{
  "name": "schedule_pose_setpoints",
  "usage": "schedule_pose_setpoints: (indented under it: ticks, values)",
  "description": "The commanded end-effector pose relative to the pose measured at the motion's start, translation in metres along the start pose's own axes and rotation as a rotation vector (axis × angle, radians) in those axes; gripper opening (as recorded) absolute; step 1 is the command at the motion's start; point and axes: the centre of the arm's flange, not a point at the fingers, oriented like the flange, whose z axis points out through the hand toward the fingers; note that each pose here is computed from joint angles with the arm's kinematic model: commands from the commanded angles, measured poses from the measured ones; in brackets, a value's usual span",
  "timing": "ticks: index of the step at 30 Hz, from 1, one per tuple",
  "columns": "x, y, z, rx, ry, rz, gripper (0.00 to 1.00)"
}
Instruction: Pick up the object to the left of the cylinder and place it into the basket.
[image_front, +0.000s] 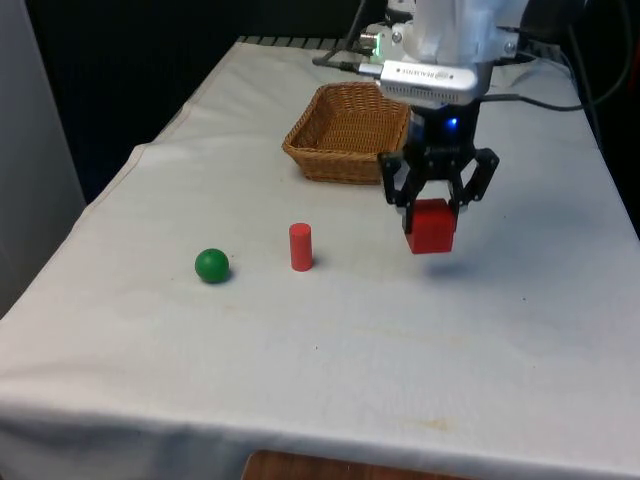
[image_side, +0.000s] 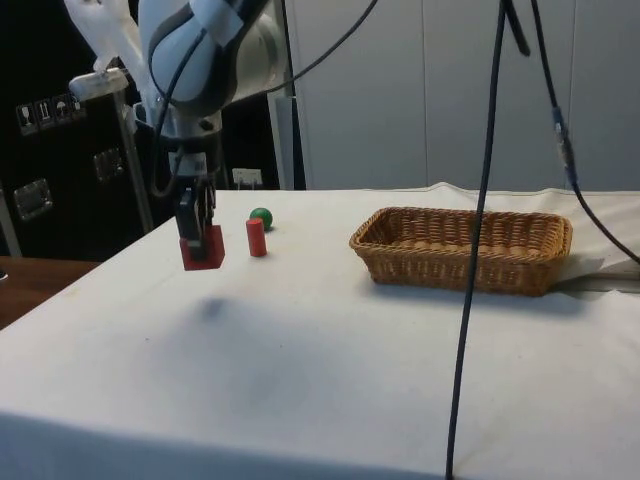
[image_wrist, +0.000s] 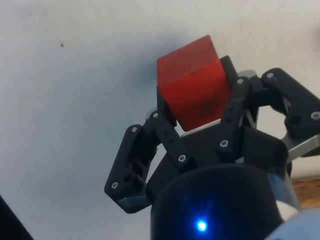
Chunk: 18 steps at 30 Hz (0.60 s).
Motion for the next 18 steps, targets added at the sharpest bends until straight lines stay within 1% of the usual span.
schedule_pose_setpoints:
  ticks: [1, 8, 9, 10, 17, 18]
  values:
    - [-0.004, 0.0, -0.007, -0.009, 0.003, -0.004, 0.01]
    - [-0.018, 0.002, -0.023, -0.006, 0.008, -0.019, 0.01]
    - [-0.016, 0.001, -0.02, 0.004, 0.001, -0.016, 0.01]
    - [-0.02, 0.002, -0.024, -0.005, 0.007, -0.021, 0.01]
    - [-0.036, 0.004, -0.035, -0.003, 0.008, -0.037, 0.01]
    - [-0.034, 0.004, -0.033, 0.008, -0.001, -0.033, 0.01]
